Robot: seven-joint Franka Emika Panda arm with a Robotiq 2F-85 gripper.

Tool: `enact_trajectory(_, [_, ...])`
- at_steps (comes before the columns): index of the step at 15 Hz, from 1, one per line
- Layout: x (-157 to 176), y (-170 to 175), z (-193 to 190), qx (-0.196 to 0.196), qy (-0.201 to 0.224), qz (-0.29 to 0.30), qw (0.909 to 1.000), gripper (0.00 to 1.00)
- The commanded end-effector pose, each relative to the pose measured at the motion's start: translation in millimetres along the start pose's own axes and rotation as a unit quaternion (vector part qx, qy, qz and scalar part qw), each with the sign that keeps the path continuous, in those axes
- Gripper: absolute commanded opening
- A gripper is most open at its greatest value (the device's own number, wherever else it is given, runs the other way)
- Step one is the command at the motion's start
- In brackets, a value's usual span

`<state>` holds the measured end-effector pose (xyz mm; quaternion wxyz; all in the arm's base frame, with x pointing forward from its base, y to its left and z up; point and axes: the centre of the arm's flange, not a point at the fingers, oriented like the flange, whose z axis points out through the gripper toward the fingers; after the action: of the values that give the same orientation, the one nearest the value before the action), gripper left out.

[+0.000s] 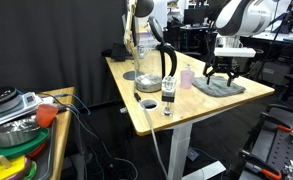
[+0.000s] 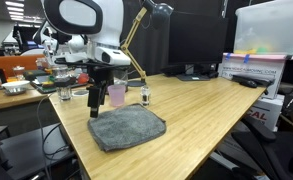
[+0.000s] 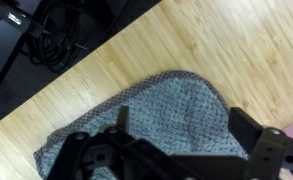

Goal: Fold the towel

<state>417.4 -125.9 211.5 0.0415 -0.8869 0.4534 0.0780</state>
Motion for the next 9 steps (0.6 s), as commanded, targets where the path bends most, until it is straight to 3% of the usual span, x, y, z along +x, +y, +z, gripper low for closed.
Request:
enact_trajectory(1, [-0.6,-0.7,8.1,0.005,0.001,0.011,0.9999,1.0])
enact_trajectory(9, [-1.8,-0.4,7.5,-0.006,-0.004,0.0,1.0,1.0])
